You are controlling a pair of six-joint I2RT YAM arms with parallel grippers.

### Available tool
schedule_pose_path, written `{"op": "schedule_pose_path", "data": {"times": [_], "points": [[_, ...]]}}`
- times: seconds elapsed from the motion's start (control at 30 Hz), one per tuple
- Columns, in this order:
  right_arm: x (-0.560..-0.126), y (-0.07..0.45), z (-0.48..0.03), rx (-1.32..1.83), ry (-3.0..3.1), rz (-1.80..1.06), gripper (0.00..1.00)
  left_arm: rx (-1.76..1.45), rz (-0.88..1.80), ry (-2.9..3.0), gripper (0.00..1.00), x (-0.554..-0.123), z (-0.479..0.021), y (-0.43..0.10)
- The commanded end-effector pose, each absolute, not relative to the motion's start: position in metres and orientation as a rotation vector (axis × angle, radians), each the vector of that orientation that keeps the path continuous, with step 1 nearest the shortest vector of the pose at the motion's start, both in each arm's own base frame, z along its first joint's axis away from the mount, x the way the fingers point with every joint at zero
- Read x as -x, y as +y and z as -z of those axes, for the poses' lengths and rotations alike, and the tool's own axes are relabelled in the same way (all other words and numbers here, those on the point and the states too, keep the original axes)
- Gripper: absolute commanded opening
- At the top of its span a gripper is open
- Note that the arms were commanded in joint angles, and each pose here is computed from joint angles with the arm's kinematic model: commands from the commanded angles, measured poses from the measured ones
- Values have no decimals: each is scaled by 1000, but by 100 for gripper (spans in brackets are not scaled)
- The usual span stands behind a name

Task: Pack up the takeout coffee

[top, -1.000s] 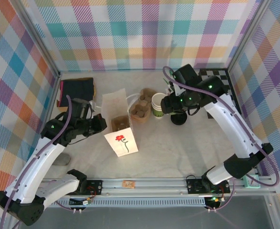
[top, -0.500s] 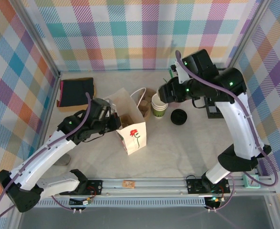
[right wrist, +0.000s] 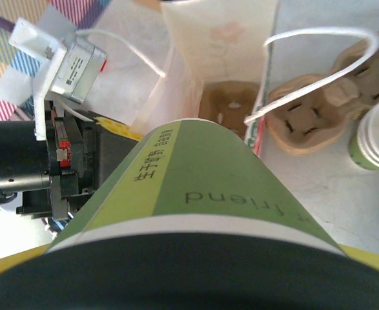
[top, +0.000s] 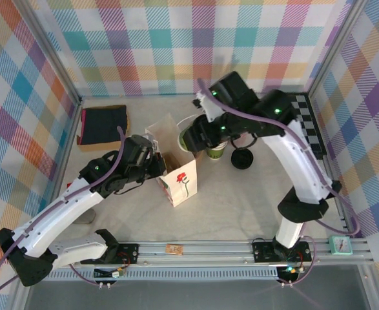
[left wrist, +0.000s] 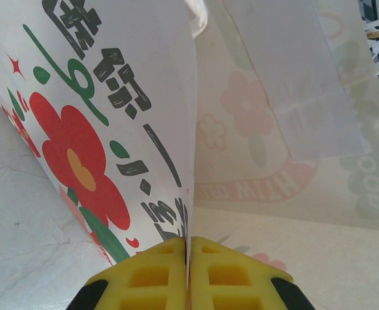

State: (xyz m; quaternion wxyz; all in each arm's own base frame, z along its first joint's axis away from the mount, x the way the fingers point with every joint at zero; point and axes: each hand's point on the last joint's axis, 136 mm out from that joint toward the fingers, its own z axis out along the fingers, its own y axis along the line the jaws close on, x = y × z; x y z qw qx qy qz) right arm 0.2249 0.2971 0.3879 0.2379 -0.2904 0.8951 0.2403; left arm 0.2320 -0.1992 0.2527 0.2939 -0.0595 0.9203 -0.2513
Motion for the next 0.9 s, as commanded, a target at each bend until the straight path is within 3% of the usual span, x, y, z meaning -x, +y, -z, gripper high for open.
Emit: {"op": "schedule_pose_path", "data": {"times": [0.0, 0.03, 0.1, 0.23, 0.87], "points": [[-222, 314, -402, 826, 2382, -728, 48, 155, 697, 2403, 0, -231, -264, -202], [-222, 319, -401, 832, 2377, -741, 48, 153, 697, 2401, 5, -230, -265, -201], [-225, 331, -396, 841, 2383, -757, 48, 153, 704, 2392, 35, -228, -266, -200], [-235, 344, -382, 834, 2406, -719, 47, 164, 676, 2377, 51, -224, -271, -191], [-253, 376, -327, 897, 2480, -496, 45, 159, 740, 2307, 53, -214, -289, -183]]}}
